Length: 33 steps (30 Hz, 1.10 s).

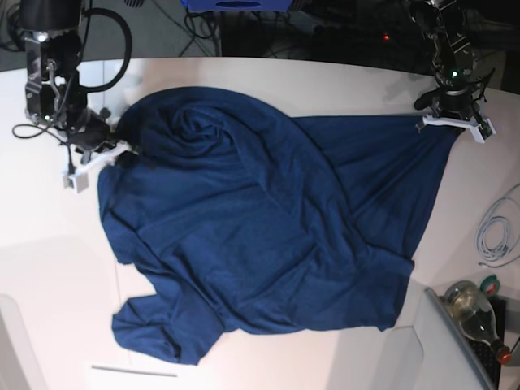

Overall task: Layout the t-shirt on the table in an organized manner, then fold the t-shirt properly
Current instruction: 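Lift the shirt with both grippers and shake it out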

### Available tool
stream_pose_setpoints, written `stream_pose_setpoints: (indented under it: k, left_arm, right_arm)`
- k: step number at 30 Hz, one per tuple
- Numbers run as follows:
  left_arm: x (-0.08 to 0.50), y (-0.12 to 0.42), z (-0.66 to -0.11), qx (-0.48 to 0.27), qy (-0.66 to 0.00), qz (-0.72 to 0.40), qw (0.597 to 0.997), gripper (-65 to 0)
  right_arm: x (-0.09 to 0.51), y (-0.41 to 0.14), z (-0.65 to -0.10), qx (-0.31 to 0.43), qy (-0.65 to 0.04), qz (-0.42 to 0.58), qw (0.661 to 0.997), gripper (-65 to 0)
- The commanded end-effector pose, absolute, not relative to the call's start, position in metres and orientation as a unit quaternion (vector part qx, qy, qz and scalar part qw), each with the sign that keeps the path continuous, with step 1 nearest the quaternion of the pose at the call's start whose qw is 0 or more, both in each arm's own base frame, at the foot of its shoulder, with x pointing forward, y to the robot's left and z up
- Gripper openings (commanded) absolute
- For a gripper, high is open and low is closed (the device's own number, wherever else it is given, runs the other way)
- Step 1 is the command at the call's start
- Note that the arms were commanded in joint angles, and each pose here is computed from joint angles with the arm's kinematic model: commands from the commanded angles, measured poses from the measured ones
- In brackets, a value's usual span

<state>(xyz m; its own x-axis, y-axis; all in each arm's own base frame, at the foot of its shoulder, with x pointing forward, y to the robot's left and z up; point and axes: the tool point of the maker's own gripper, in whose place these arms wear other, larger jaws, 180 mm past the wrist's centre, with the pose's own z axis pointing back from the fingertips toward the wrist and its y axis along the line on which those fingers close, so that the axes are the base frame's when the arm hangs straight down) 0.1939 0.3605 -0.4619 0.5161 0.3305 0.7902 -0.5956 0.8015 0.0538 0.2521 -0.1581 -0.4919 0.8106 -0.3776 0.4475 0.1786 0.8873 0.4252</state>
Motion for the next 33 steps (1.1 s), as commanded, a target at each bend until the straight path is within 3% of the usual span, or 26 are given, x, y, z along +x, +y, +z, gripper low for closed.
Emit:
stream_pose_setpoints:
  k: [1,3,8,16,26,33]
  left_arm:
    - [0.196,0.370,-0.450,0.176,-0.427,0.260,0.848,-65.0]
    - [0.193,0.371,-0.445,0.180,-0.431,0.256,0.847,-65.0]
    - [0.183,0.373,-0.420,0.195,-0.449,0.233,0.841,-65.0]
    - [0.194,0.367,-0.384,0.197,-0.486,0.209,0.825,-65.0]
    - [0.340,0.303,-0.349,0.076,-0.514,0.199,0.831,-65.0]
    - [0.493,0.246,-0.279,0.010,-0.559,0.146,0.816,-65.0]
  right_arm:
    - [0.268,-0.164,-0.473,0.185,-0.303,-0.142,0.924,-60.3]
    - [0.267,-0.171,-0.457,0.180,-0.321,-0.140,0.919,-65.0]
    - [0.257,-0.181,-0.412,0.169,-0.329,-0.121,0.921,-64.5]
    - [0.240,-0.196,-0.412,0.165,-0.291,-0.155,0.930,-64.5]
    - [0.333,-0.234,-0.417,0.179,-0.287,-0.191,0.921,-64.4]
    - [0.467,-0.278,-0.297,0.179,-0.371,-0.169,0.896,-64.4]
